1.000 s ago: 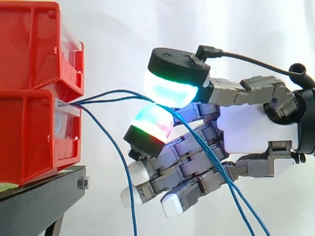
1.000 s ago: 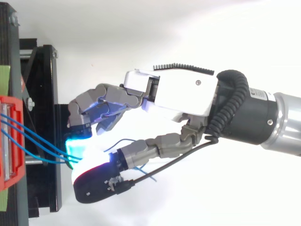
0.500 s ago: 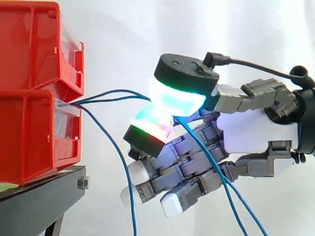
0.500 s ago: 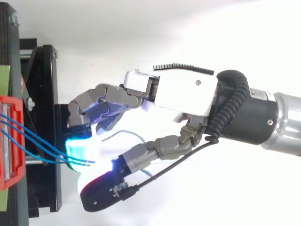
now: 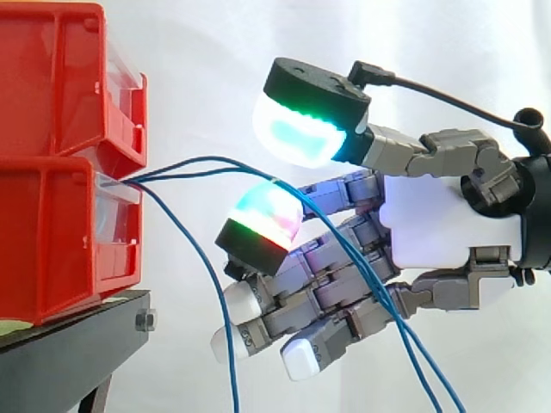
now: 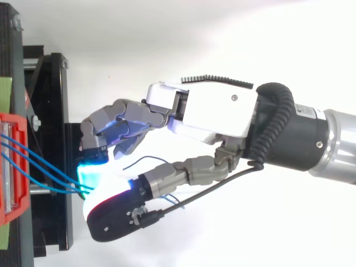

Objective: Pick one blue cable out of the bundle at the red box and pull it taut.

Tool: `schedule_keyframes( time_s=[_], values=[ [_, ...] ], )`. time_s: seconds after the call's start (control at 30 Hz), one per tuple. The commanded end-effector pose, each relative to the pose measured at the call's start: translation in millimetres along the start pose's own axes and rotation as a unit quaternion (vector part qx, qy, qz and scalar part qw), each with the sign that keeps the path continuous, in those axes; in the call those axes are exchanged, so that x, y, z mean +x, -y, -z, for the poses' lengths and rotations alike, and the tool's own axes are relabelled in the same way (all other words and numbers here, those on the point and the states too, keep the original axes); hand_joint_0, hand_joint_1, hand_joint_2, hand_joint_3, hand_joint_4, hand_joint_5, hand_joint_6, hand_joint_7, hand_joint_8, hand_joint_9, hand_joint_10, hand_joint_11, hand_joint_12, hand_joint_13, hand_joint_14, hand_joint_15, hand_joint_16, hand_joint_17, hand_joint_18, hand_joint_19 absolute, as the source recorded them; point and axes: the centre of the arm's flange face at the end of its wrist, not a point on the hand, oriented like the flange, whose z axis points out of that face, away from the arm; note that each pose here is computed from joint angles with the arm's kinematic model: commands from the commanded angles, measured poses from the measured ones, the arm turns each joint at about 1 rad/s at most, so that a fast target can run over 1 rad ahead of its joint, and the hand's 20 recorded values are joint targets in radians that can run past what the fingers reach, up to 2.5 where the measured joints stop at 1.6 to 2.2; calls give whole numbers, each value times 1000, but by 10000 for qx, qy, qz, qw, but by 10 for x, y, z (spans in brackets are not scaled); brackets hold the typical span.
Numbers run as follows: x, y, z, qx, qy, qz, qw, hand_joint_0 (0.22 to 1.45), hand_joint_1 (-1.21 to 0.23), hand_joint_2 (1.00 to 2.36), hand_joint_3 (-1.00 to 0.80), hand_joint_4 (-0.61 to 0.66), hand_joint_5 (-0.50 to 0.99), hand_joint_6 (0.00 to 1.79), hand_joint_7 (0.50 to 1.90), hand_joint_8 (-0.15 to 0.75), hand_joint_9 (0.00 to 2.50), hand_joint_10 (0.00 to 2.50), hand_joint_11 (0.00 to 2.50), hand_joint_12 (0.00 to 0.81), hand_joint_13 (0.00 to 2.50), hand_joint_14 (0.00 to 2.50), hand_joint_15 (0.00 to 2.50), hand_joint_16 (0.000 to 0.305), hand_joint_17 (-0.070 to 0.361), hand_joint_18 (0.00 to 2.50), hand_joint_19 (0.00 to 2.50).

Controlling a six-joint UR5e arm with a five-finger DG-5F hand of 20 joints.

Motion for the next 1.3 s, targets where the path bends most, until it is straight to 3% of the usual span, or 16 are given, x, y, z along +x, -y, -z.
schedule_keyframes(
  time_s=[0.0,0.5,1.27],
  values=[
    [0,0,0,-1,-1,0,10000,544,-582,1000,-500,182,-224,823,1218,371,590,15,682,451,535,6,236,61,138,710,479],
    [-1,3,3,14,-3,-25,10000,646,-722,1015,-280,170,-229,837,1206,358,588,15,694,437,545,6,230,59,132,723,467],
    [-2,4,4,22,3,-106,9999,773,-835,1020,-227,102,-234,845,1174,332,578,15,710,421,553,6,220,56,126,712,446]
  ],
)
